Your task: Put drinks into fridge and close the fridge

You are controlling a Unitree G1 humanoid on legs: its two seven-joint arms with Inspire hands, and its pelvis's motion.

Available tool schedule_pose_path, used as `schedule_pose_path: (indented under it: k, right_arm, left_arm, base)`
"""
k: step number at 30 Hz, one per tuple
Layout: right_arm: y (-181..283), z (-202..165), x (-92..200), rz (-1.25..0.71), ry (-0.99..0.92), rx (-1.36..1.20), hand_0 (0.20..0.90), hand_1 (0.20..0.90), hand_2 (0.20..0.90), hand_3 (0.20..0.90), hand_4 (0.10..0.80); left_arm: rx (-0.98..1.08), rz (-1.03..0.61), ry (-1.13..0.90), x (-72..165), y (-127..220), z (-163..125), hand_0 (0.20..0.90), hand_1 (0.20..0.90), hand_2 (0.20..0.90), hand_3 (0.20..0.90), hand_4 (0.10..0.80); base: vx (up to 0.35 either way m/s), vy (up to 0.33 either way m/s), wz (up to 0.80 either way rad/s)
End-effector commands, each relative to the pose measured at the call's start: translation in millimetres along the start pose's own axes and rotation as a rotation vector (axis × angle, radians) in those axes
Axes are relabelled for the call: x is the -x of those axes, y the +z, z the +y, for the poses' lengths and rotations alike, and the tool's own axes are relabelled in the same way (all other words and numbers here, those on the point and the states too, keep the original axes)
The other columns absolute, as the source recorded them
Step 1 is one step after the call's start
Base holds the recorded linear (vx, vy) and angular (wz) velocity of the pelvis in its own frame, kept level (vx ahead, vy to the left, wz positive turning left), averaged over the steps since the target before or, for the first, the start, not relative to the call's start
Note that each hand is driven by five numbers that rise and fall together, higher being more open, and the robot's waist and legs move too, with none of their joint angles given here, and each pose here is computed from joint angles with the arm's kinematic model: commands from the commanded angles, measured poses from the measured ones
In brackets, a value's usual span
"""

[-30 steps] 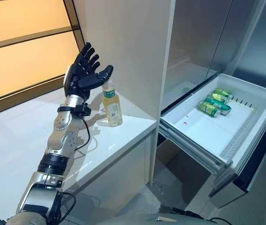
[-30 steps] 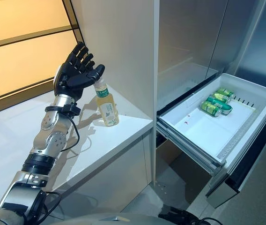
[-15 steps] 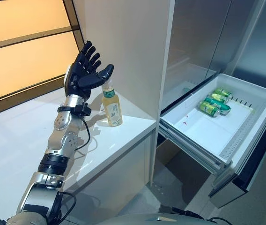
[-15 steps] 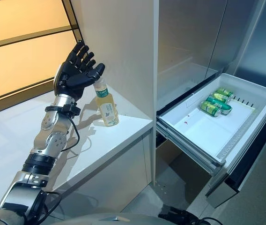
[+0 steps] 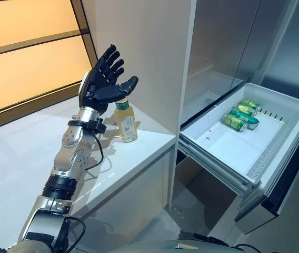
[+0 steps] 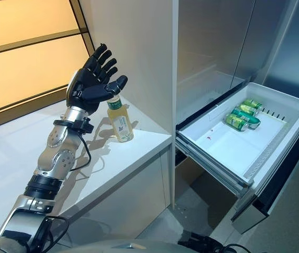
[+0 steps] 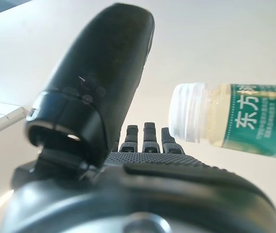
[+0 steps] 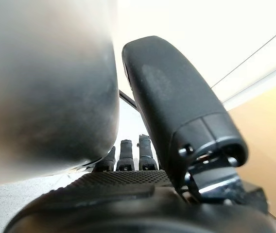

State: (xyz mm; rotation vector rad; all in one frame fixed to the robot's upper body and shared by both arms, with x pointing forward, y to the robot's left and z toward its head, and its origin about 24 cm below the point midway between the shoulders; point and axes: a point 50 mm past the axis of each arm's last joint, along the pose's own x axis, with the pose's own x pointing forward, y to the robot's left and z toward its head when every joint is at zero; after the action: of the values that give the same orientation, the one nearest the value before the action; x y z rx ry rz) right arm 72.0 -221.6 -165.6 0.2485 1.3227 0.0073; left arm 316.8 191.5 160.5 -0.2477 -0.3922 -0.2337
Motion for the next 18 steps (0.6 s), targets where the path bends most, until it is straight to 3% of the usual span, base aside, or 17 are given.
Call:
schedule_pose_path:
  k: [1, 18]
  right_arm:
    - [-25, 5, -1, 0.103, 0.036, -0.001, 0.9, 0.9, 0.9, 0.9, 0.8]
    - [-24, 6, -1, 0.093, 0.034, -0.011, 0.9, 0.9, 0.9, 0.9, 0.8]
  left_arm:
    - [-0.111, -0.188, -0.06, -12, 40, -8, 0.9, 0.9, 0.9, 0.9, 0.8]
    - [-0.234, -0.13, 0.057, 0, 22, 9, 0.9, 0.9, 0.9, 0.9, 0.8]
  base:
    - [0.0, 0.0, 0.0]
    - [0.0, 0.0, 0.0]
